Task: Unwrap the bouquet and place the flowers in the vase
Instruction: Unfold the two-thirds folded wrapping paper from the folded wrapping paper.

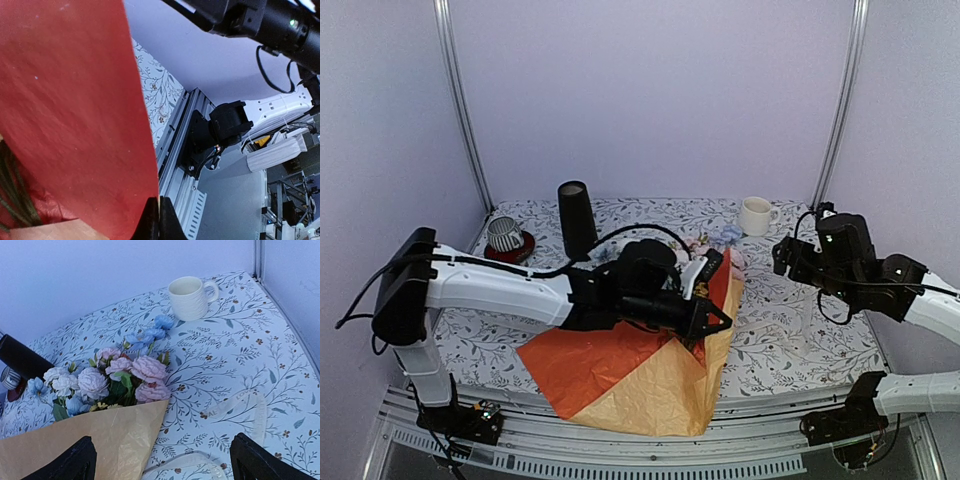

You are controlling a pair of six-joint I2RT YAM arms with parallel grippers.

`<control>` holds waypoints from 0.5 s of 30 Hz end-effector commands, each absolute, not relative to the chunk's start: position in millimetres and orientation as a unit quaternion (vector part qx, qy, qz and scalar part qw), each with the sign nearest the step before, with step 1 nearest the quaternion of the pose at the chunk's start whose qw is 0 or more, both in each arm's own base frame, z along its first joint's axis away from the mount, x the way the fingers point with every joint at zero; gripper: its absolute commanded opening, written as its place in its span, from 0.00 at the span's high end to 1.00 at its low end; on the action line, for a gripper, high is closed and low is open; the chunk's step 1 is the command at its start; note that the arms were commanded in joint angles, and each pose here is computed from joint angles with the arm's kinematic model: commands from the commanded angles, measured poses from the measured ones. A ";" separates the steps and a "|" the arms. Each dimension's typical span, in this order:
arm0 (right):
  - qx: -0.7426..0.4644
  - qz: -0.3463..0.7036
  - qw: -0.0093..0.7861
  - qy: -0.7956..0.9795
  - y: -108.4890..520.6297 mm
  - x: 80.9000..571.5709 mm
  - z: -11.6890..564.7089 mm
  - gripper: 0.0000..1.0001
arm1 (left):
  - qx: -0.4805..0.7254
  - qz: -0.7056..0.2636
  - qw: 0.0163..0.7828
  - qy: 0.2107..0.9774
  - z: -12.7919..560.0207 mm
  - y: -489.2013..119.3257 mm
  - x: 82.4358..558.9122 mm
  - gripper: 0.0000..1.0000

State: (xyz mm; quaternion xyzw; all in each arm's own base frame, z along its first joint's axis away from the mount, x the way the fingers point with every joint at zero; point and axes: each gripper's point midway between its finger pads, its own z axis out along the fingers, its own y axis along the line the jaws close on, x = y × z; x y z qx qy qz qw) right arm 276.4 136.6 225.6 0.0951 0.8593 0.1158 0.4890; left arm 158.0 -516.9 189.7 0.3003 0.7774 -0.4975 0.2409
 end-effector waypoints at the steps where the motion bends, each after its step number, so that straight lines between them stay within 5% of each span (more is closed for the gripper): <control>1: 0.108 0.078 0.492 0.860 103.5 264.7 230.1 0.05 | 0.338 -0.494 0.213 0.772 165.7 -550.4 137.7 1.00; 15: 0.088 0.102 0.499 0.856 101.8 252.5 257.0 0.01 | 0.377 -0.518 0.142 0.755 116.4 -619.4 111.7 0.91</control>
